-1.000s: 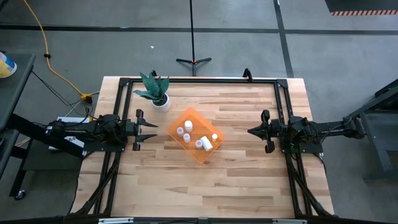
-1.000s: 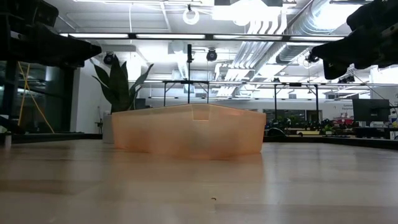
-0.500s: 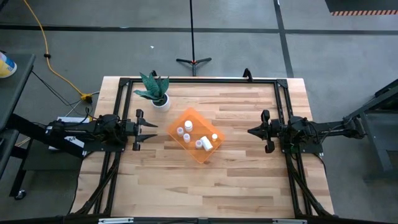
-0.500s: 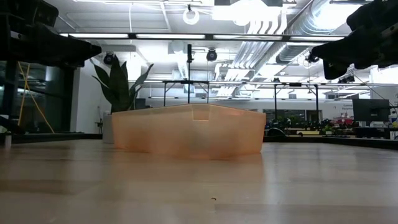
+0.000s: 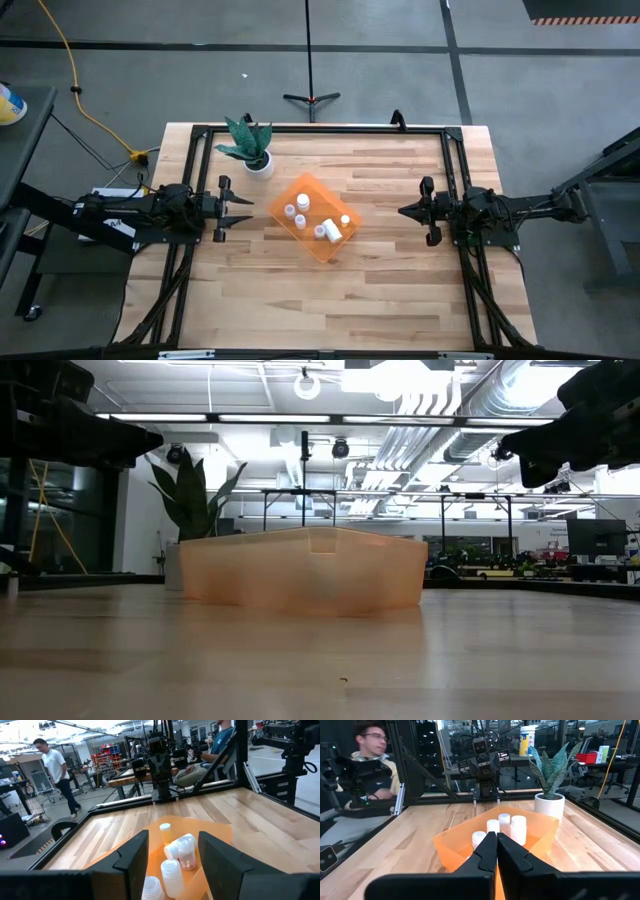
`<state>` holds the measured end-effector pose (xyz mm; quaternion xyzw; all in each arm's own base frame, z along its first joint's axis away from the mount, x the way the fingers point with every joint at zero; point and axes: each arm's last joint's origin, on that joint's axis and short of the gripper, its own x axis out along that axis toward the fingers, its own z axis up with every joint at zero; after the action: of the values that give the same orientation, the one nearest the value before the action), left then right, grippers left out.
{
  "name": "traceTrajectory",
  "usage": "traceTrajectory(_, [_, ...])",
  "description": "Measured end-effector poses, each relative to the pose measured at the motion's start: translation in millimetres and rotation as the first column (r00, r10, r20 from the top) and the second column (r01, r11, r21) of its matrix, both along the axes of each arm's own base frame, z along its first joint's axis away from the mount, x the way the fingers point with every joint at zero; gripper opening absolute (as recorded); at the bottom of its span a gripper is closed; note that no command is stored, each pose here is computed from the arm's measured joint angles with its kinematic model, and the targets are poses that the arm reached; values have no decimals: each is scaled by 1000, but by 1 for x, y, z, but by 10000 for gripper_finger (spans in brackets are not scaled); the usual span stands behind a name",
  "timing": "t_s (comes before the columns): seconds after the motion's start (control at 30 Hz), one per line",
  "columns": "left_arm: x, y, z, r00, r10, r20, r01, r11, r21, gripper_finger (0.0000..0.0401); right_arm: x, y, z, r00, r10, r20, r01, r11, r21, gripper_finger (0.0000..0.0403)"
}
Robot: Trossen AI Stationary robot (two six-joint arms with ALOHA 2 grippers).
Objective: Pick and place pill bottles into a basket
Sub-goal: Return to Home Position
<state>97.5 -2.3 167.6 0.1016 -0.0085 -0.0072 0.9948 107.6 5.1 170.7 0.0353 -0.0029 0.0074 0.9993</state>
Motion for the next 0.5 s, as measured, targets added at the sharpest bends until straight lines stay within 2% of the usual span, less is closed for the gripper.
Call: traceTrajectory(0.5, [0,0,0,1000,0,0,0,1000,0,207,0,0,0,1000,0,0,0,1000,0,1])
